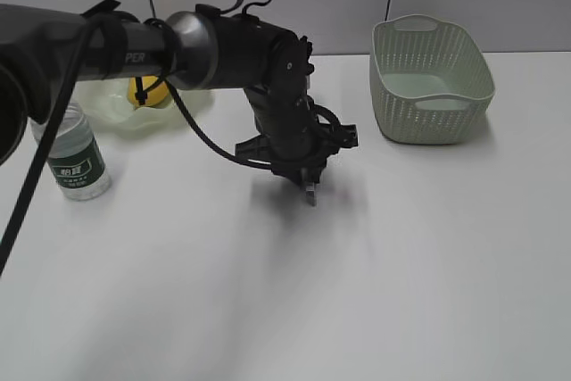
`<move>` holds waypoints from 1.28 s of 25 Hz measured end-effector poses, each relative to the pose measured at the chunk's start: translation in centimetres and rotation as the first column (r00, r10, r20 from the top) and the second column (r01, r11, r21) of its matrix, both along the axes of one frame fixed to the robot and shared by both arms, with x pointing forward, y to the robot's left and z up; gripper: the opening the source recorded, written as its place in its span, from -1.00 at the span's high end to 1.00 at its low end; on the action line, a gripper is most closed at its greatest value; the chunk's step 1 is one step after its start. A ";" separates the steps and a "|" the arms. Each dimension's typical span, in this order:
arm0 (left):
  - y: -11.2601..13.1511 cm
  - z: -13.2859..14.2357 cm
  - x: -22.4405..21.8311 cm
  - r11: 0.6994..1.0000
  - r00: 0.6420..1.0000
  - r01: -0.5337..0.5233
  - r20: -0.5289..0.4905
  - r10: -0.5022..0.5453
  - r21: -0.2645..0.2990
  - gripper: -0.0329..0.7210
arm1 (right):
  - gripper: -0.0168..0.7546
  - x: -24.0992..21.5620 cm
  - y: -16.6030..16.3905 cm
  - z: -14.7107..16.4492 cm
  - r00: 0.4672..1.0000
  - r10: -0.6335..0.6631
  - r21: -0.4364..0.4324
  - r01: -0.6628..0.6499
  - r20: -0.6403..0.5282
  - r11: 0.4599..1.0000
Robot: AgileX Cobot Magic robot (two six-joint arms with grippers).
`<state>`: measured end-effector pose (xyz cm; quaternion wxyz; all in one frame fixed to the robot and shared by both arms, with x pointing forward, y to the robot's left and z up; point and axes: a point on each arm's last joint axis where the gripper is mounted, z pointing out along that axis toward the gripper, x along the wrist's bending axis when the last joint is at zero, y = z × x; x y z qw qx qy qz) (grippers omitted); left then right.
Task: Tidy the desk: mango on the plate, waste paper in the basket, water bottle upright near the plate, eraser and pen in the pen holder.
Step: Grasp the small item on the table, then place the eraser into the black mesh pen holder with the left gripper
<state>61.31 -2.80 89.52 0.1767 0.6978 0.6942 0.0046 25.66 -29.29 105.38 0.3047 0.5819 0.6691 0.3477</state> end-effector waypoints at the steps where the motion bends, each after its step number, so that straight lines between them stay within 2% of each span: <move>1: 0.0 0.0 0.0 1.000 1.000 0.002 0.003 -0.002 0.004 0.55 | -0.39 0.0 0.0 0.0 1.000 0.000 0.000 0.000 0.000 1.000; 2: 0.1 0.1 0.1 1.000 1.000 0.007 0.010 -0.007 0.010 0.69 | -0.39 0.0 0.0 0.0 1.000 0.000 0.000 0.000 0.000 1.000; 6: 0.5 2.2 0.2 0.999 0.997 0.030 0.063 -0.032 0.035 0.68 | -0.39 0.0 0.0 0.0 1.000 0.000 0.000 0.000 0.000 1.000; 9: 0.9 5.9 0.1 0.999 0.989 0.049 0.140 -0.051 0.021 0.68 | -0.39 0.0 0.0 0.0 1.000 0.000 0.000 0.000 0.000 1.000; 11: 1.4 9.1 0.0 0.998 0.970 0.067 0.232 -0.070 0.019 0.68 | -0.39 0.0 0.0 0.0 1.000 0.000 0.000 0.000 0.000 1.000; 13: 1.8 12.2 0.1 0.996 0.936 0.087 0.342 -0.086 0.012 0.68 | -0.39 0.0 0.0 0.0 1.000 0.000 0.000 0.000 0.000 1.000; 17: 2.0 16.5 0.9 0.987 0.816 0.149 0.572 -0.088 -0.061 0.68 | -0.39 0.0 0.0 0.0 1.000 0.000 0.000 0.000 0.000 1.000; 19: 2.0 16.9 1.6 0.981 0.765 0.177 0.638 -0.085 -0.082 0.68 | -0.39 0.0 0.0 0.0 1.000 0.000 0.000 0.000 0.000 1.000; 22: 2.1 15.7 3.0 0.979 0.727 0.196 0.678 -0.105 -0.059 0.68 | -0.39 0.0 0.0 0.0 1.000 0.000 0.000 0.000 0.000 1.000; 24: 2.3 14.2 3.8 0.981 0.728 0.193 0.675 -0.118 -0.036 0.68 | -0.39 0.0 0.0 0.0 1.000 0.000 0.000 0.000 0.000 1.000; 28: 3.3 11.8 5.3 0.986 0.752 0.165 0.649 -0.118 -0.011 0.68 | -0.39 0.0 0.0 0.0 1.000 -0.002 0.003 0.002 0.000 1.000; 32: 3.6 10.7 5.8 0.988 0.765 0.152 0.634 -0.118 0.000 0.68 | -0.39 0.0 0.0 0.0 1.000 -0.002 0.003 0.002 0.000 1.000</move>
